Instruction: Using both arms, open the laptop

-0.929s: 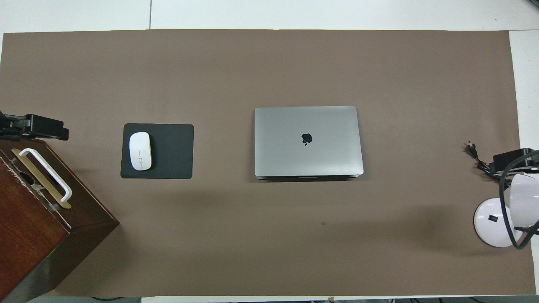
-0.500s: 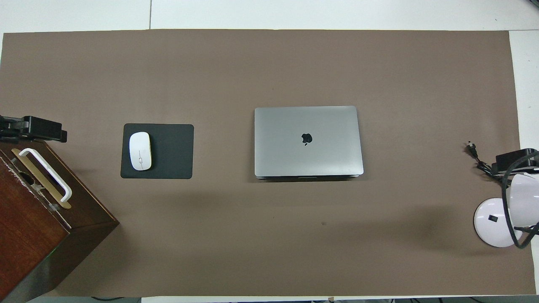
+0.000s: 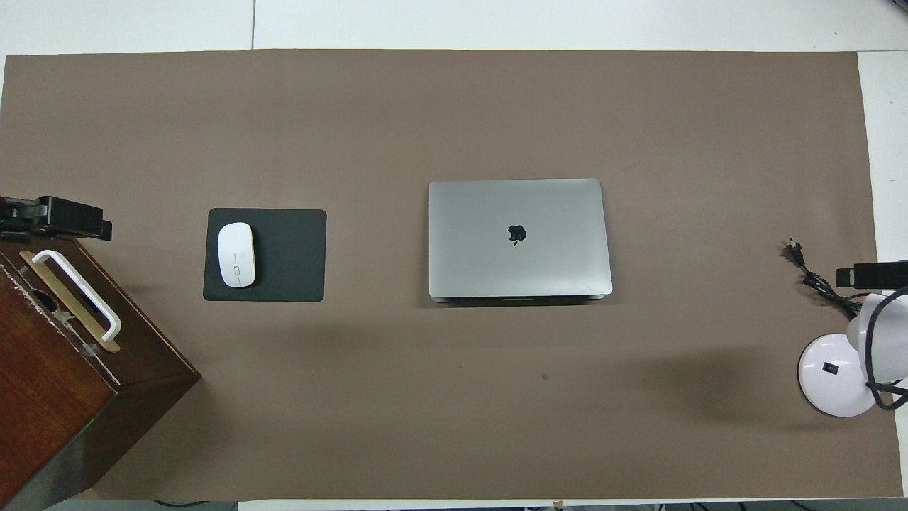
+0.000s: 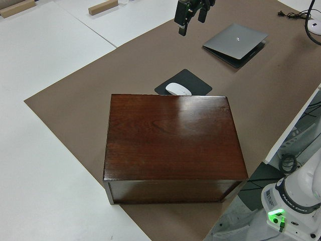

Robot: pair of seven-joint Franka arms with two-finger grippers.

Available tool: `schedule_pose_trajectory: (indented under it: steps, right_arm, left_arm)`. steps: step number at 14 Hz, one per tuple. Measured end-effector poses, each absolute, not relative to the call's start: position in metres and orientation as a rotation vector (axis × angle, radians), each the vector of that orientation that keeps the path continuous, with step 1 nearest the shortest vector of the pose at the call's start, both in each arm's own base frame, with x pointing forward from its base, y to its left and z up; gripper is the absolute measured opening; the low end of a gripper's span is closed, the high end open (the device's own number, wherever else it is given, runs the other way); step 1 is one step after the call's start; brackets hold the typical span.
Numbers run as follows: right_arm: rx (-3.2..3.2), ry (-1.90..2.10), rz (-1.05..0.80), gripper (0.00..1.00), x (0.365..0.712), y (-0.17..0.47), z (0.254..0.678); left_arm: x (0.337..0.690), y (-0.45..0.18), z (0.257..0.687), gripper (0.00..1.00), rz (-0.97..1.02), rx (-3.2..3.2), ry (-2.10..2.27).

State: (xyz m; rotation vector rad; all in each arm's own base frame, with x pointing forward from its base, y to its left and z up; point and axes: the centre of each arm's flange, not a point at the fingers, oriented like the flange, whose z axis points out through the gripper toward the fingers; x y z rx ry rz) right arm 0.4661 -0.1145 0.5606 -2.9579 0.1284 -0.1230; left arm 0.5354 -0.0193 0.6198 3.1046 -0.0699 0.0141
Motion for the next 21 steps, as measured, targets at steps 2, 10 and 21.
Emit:
schedule_pose_trajectory:
  steps: [2,10,21]
  right_arm:
    - [-2.846,0.205,-0.195,1.0,0.466,-0.124,0.541]
    - [-2.545,0.466,-0.26,1.0,0.483,-0.03,0.505]
    - [-2.251,1.053,-0.195,1.0,0.417,0.128,0.466]
  left_arm:
    - [0.535,-0.019,0.618,0.94,0.009,3.105,-0.066]
    - [0.541,-0.018,0.623,0.01,0.095,3.1,0.072]
    - [0.553,-0.085,0.538,0.01,0.399,3.007,-0.153]
